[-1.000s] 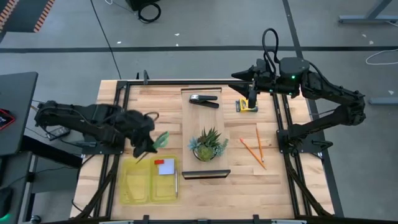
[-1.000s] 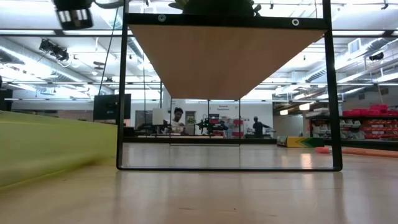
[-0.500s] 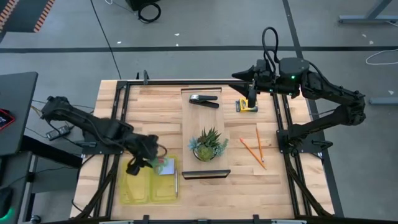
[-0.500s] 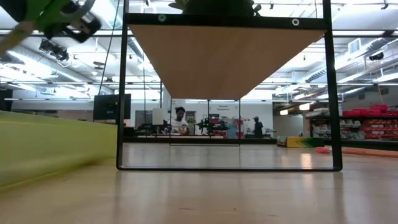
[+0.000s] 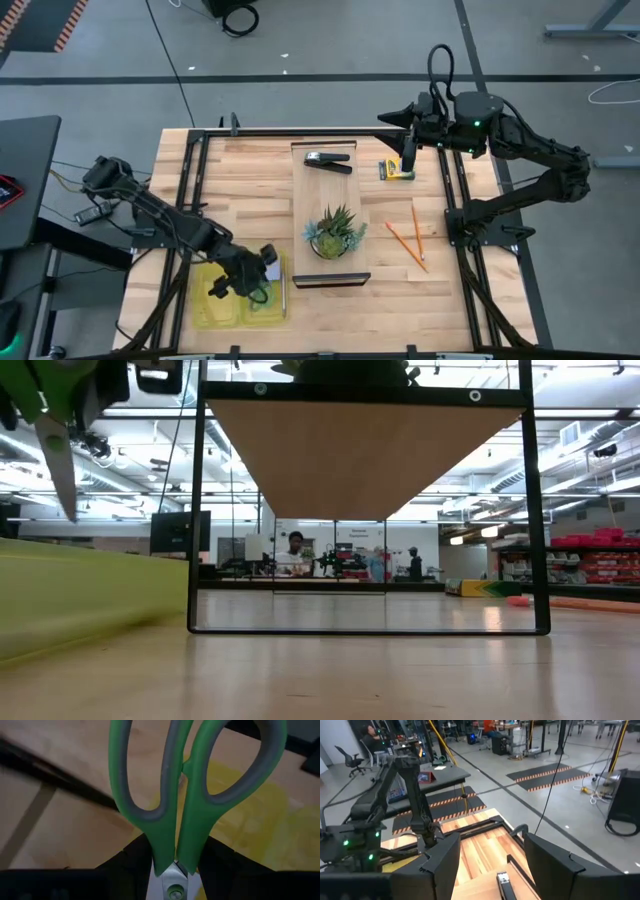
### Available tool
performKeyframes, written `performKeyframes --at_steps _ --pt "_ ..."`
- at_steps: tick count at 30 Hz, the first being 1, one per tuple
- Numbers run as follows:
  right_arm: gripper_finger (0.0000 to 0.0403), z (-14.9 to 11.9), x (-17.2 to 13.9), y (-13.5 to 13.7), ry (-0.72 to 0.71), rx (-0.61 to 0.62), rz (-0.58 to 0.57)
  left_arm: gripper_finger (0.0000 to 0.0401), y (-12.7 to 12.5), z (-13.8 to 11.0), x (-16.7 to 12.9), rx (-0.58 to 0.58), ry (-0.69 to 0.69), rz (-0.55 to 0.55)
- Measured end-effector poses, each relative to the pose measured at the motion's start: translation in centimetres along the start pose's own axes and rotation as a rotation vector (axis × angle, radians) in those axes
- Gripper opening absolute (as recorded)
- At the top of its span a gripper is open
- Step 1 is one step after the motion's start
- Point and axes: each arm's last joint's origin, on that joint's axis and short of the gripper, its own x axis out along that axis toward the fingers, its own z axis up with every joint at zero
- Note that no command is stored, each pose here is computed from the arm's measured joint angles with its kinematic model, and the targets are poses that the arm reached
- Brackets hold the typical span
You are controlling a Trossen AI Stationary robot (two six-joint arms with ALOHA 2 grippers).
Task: Pack school essentials
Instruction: Put the green scissors into the yellow supply box
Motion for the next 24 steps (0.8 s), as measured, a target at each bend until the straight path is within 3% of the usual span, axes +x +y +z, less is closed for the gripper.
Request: performKeyframes --at_steps 4,16,20,24 --pt "0.0225 0.0 -0.2 0.0 0.002 0.008 0.008 0.0144 -0.4 0.6 1.1 0.143 -0.005 0.014" --pt "0.0225 0.0 -0.2 -0.1 -0.005 0.092 -0.021 0.0149 -1.1 -0.6 5.9 0.468 0.128 -0.098" --pt "0.0225 0.1 -0.2 -0.2 -0.014 0.115 -0.059 0.0141 -1.2 -0.8 6.6 0.531 0.140 -0.117" --pt "0.0225 0.1 -0.2 -0.2 -0.017 0.139 -0.069 0.0136 -1.2 -0.8 6.8 0.514 0.130 -0.116"
